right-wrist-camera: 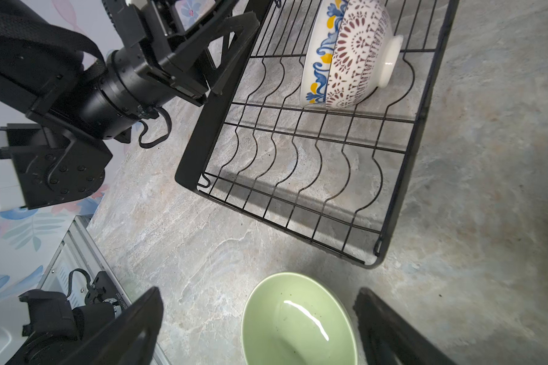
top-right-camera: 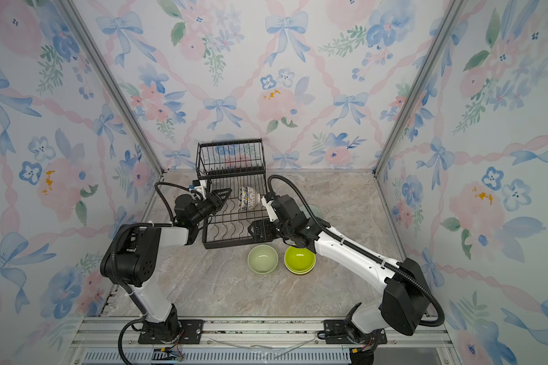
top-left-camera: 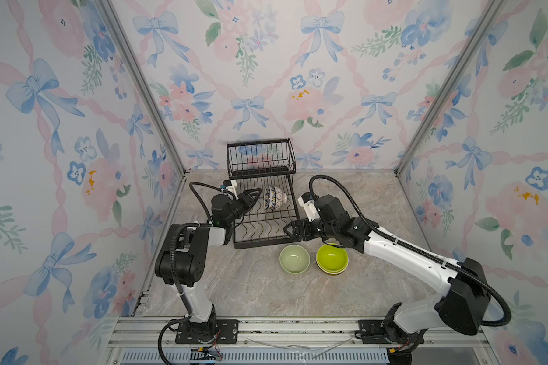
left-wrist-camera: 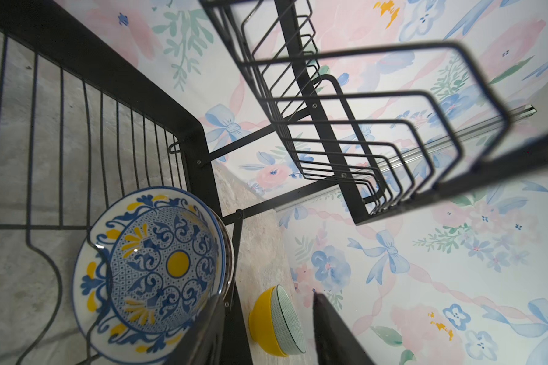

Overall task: Load bowls into a dish rack
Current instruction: Place the bowl in the dish rack, then pick up the bowl from the center of the table.

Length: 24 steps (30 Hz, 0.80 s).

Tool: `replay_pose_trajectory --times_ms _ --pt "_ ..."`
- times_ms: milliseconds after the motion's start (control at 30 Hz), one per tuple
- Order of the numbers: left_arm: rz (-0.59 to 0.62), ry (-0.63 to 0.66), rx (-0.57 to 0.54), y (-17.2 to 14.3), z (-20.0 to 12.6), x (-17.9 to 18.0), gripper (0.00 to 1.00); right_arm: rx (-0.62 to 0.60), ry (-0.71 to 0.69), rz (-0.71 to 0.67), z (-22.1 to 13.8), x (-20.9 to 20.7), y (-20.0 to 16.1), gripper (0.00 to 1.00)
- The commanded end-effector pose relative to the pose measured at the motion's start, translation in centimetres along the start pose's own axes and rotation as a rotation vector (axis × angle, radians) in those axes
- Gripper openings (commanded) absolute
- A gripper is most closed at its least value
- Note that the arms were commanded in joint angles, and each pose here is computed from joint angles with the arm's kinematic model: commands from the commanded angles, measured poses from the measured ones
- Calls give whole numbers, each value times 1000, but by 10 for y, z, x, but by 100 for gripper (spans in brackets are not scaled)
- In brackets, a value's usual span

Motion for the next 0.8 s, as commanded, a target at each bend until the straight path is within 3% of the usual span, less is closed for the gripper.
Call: replay_pose_trajectory --times_ms 0,200,400,600,767 --pt "96 -1 9 -8 -13 -16 66 -16 -20 -30 -13 0 1 96" --pt "150 45 43 -23 -30 -28 71 8 -48 -47 -13 -5 -10 96" --pt "238 128 97 -47 -47 -42 97 81 -134 -111 -2 -10 -33 96" --pt "323 234 97 -63 -78 -56 98 179 -204 -199 19 -9 -59 99" --pt "342 281 63 -72 -111 -62 98 256 -299 -293 32 -7 -77 91"
Point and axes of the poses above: each gripper's point midway between its finger pads, its own z axis out along the fingers, its own x axis along the line the jaws close on, y = z × x, the point moved 8 cm from there along -z, back along the fingers, and after that the axes turned 1 degree about -z, right-handed, at the moved point
